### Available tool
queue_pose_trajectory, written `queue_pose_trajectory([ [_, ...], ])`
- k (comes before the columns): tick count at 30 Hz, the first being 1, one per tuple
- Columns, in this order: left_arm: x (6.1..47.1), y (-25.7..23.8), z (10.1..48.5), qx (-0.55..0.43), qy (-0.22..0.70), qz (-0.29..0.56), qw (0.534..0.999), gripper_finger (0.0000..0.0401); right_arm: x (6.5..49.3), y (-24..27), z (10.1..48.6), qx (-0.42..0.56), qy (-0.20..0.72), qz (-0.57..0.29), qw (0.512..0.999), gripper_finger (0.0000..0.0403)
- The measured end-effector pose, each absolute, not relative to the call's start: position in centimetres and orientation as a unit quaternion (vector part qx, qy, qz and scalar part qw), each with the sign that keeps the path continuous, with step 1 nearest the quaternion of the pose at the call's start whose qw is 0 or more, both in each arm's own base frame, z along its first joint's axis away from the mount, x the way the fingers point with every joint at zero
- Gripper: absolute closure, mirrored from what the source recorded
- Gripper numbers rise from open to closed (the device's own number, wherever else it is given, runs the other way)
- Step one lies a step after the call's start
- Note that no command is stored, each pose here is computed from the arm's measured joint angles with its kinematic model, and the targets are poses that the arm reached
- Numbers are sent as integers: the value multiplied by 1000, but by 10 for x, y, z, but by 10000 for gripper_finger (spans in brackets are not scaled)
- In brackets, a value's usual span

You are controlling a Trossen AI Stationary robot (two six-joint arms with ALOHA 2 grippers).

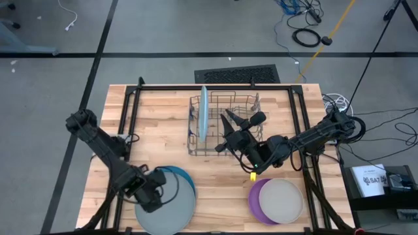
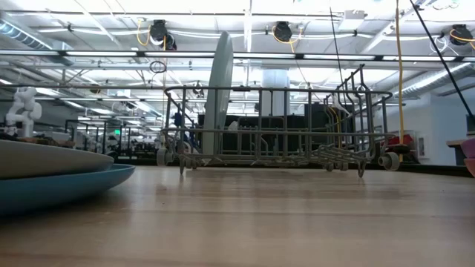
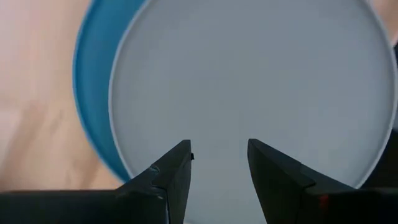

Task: Sort dishes
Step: Put the gray plate into the dish rack

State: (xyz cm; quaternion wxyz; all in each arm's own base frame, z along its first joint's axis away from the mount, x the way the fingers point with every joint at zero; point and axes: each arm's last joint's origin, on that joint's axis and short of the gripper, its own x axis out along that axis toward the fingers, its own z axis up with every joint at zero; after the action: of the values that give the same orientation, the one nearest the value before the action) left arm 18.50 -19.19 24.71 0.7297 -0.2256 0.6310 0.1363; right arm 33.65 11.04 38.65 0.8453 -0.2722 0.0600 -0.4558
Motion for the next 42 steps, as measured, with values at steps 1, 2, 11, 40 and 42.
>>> queue_pose_trajectory([
  [1, 181, -195, 247, -238, 630, 150, 723, 241, 337, 110, 386, -273, 60, -455, 845, 307],
  [2, 177, -197, 247, -249, 630, 163, 717, 241, 337, 110, 386, -274, 60, -454, 846, 307],
  [11, 136, -229, 243, -357, 611, 260, 657, 241, 339, 112, 387, -282, 29, -427, 859, 307],
  [40, 127, -283, 187, -398, 645, 326, 565, 241, 344, 114, 381, -270, 6, -385, 883, 307],
  [42, 125, -284, 187, -401, 647, 322, 563, 241, 345, 115, 380, -270, 10, -382, 883, 307],
])
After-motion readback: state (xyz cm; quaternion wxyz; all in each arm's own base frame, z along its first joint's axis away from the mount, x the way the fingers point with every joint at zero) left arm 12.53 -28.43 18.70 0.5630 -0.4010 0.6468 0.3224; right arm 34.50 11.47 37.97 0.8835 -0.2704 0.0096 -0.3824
